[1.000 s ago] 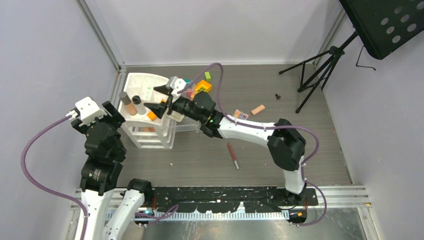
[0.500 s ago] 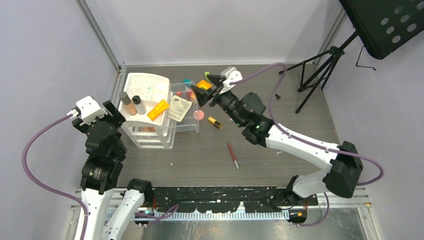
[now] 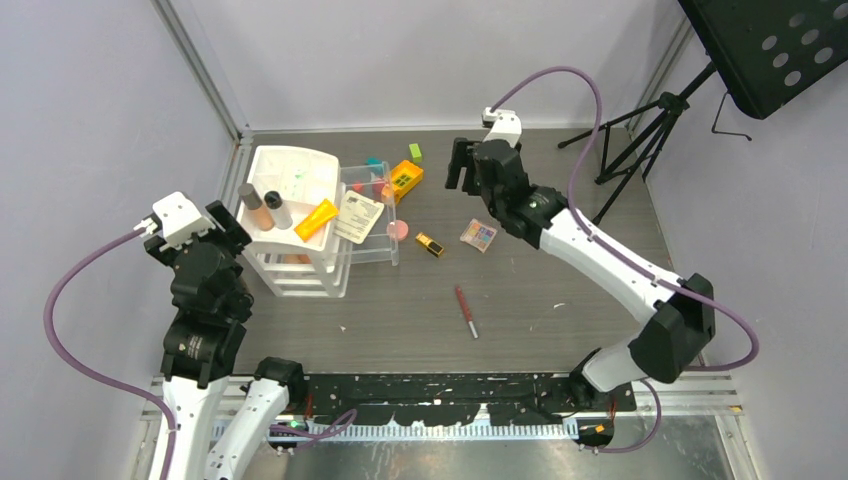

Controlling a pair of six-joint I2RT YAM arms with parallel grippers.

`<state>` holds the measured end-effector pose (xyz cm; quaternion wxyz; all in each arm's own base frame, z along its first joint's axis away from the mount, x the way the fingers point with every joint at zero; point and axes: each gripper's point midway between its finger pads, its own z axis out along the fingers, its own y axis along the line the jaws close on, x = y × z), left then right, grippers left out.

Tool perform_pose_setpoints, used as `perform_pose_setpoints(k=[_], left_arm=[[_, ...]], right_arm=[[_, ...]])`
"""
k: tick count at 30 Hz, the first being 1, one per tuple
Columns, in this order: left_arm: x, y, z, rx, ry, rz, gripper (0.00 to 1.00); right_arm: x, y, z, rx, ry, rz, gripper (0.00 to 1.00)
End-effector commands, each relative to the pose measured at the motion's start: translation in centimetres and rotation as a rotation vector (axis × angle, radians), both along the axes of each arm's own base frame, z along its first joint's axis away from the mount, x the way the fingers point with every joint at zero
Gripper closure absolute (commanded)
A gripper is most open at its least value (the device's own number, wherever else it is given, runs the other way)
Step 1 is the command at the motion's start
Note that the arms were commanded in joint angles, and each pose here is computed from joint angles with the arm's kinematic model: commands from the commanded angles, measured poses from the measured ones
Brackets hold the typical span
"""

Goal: Organize the makeup
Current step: Pick up the makeup from the center of the board.

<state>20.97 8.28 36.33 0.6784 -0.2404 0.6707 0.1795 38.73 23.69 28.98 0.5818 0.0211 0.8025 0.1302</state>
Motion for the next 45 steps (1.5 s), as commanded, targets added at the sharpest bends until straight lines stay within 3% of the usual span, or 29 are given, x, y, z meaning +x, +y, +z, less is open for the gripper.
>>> perform_pose_setpoints(k=[1,10,22,45], left_arm=[[0.4,-0.1,1.1,-0.01,-0.045,-0.002,0.3],[0.5,-0.2,1.0,-0.01,-0.043,-0.007,0.3],[0.5,-0.3,1.1,-0.011,-0.046,-0.013,0.3],[0.8,-0.6,1.0,-0.011,-0.044,-0.033,0.29]], right_arm=[[0.0,-2.6,-3.7,-0.05,0.22,-0.092,0.18],[1.2,-3.5,-10.2,-0.233,0.507,-0.175,0.12],[3.1,-2.8,-14.9,-0.122,0.559,-0.279,0.1],[3.6,-2.9,-18.8,0.045,0.686,-0.399,0.08]])
